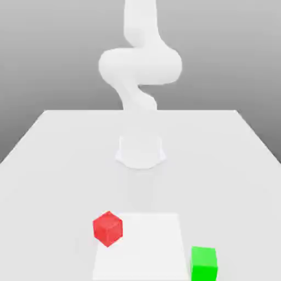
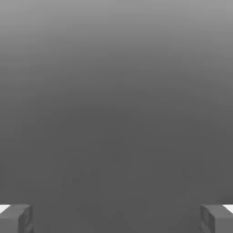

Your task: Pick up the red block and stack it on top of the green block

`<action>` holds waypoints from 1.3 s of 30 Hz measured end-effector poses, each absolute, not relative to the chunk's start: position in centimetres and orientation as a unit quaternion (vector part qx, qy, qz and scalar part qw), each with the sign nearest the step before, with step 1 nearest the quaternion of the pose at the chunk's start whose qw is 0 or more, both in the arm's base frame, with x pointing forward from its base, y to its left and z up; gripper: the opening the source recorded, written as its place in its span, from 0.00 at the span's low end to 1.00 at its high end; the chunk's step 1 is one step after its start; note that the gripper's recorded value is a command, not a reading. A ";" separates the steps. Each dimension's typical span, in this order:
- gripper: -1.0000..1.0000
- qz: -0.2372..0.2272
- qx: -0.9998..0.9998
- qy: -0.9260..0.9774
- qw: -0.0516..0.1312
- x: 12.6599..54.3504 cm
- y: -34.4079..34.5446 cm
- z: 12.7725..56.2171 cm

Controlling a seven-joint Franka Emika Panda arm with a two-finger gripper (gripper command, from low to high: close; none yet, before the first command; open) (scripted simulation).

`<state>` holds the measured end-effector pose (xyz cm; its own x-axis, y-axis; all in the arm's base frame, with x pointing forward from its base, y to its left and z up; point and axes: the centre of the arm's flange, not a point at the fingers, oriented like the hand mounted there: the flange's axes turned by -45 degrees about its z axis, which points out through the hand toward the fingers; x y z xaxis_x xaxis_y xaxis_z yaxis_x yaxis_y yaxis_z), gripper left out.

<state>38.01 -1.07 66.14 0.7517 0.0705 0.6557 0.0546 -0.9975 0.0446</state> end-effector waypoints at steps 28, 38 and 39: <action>0.00 0.000 0.919 0.395 0.001 38.4 -7.8 14.6; 0.00 -0.001 0.918 0.396 0.000 38.5 -7.8 17.1; 0.00 0.000 0.918 0.396 0.000 38.5 -7.8 18.1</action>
<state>38.48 -7.77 18.11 0.6862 0.7274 -0.0009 0.7274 -0.6862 -0.0004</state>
